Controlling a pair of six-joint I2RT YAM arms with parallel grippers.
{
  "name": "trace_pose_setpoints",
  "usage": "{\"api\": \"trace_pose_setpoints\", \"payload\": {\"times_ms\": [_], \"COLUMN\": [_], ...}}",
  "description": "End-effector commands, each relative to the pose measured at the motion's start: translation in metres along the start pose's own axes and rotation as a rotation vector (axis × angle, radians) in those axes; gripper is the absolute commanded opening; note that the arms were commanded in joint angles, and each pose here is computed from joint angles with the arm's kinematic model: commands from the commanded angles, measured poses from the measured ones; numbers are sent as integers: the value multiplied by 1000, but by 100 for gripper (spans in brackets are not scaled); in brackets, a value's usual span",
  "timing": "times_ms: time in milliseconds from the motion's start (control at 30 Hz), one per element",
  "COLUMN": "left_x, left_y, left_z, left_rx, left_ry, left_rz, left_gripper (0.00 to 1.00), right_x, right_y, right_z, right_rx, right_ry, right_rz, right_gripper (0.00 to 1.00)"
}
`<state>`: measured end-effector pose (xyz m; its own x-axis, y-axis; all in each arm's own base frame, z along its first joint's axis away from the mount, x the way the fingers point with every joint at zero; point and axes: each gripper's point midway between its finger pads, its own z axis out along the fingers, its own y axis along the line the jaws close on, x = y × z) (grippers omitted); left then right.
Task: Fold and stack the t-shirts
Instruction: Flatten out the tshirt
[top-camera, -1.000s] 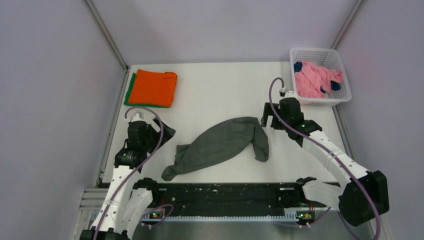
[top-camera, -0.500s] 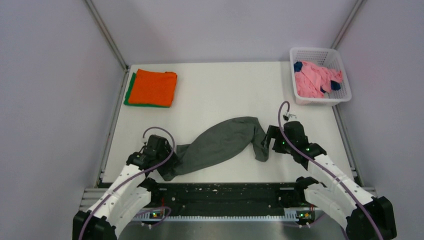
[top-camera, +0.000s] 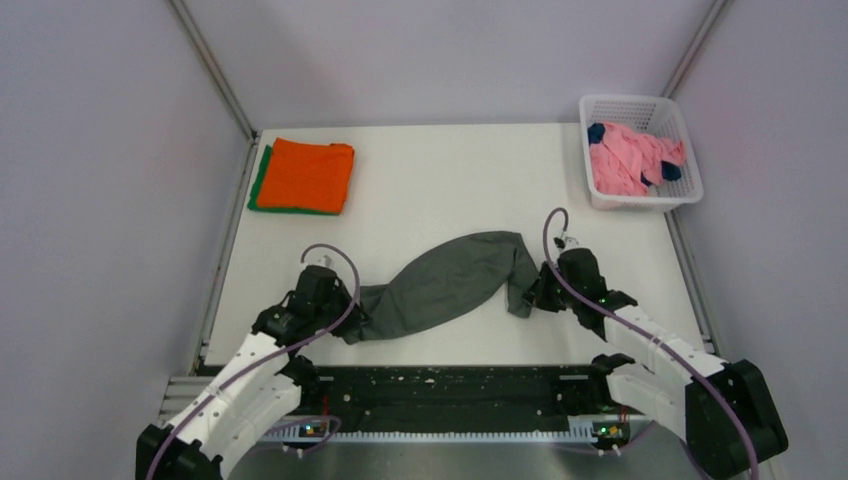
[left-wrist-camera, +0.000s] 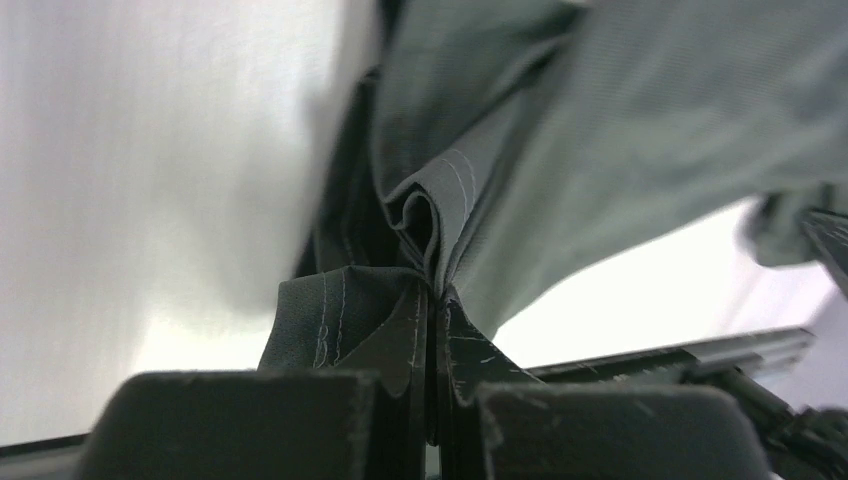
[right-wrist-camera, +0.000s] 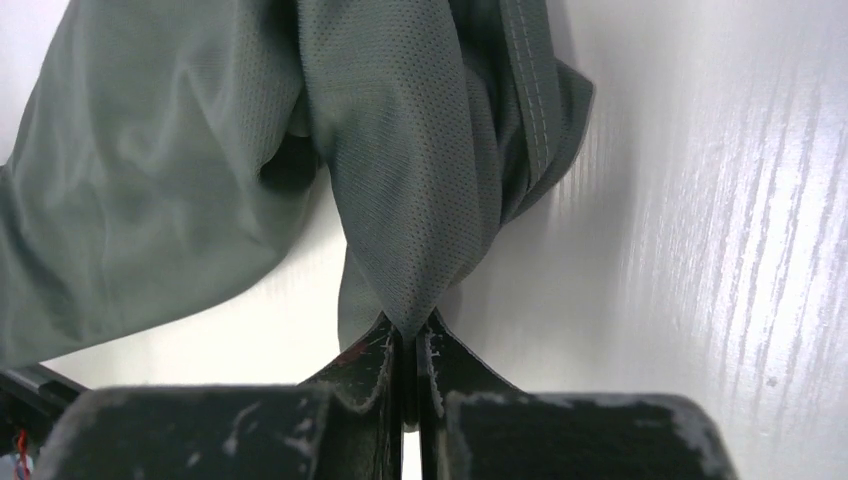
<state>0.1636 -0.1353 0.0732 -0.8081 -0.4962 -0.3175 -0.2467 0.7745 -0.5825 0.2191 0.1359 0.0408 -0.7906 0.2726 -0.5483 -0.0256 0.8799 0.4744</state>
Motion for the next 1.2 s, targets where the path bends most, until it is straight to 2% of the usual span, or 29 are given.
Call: {"api": "trace_pose_setpoints", "payload": {"times_ms": [0, 167, 267, 367, 533, 633, 767, 900, 967, 1033, 1100, 1133, 1167], "left_x": [-49, -96, -126, -138, -141, -141, -151, -166, -168, -163, -158, -161, -165], "left_y": [-89, -135, -138, -141, -139, -139, -135, -122, -108, -98, -85, -77, -67], "left_z": [-64, -152, -206, -253, -309, -317, -285, -217, -169, -117, -69, -50, -33], "left_rx": [317, 429, 425, 469, 515, 522, 442, 224, 104, 11, -82, -128, -182], "left_ry": [-200, -459, -666, -803, -931, -947, -923, -807, -728, -615, -509, -477, -442], "left_rz": [129, 164, 120, 107, 106, 106, 94, 81, 75, 98, 116, 122, 122], "left_gripper": [0, 0, 0, 0, 0, 0, 0, 0, 0, 0, 11, 29, 51], "right_x": [-68, -142, -173, -192, -197, -193, -190, -189, -183, -171, -160, -159, -158], "right_y": [32, 53, 65, 83, 124, 133, 127, 99, 75, 48, 17, 4, -11], "right_z": [-40, -133, -193, -248, -319, -333, -310, -258, -222, -177, -133, -116, -100], "right_rx": [-41, 18, 26, -24, -205, -252, -227, -76, 41, 166, 321, 391, 468], "right_ry": [-215, -508, -662, -788, -890, -895, -848, -733, -655, -544, -417, -368, -318], "right_rz": [-83, -128, -126, -143, -228, -254, -249, -201, -158, -147, -155, -158, -151], "right_gripper": [0, 0, 0, 0, 0, 0, 0, 0, 0, 7, 12, 15, 23]}}
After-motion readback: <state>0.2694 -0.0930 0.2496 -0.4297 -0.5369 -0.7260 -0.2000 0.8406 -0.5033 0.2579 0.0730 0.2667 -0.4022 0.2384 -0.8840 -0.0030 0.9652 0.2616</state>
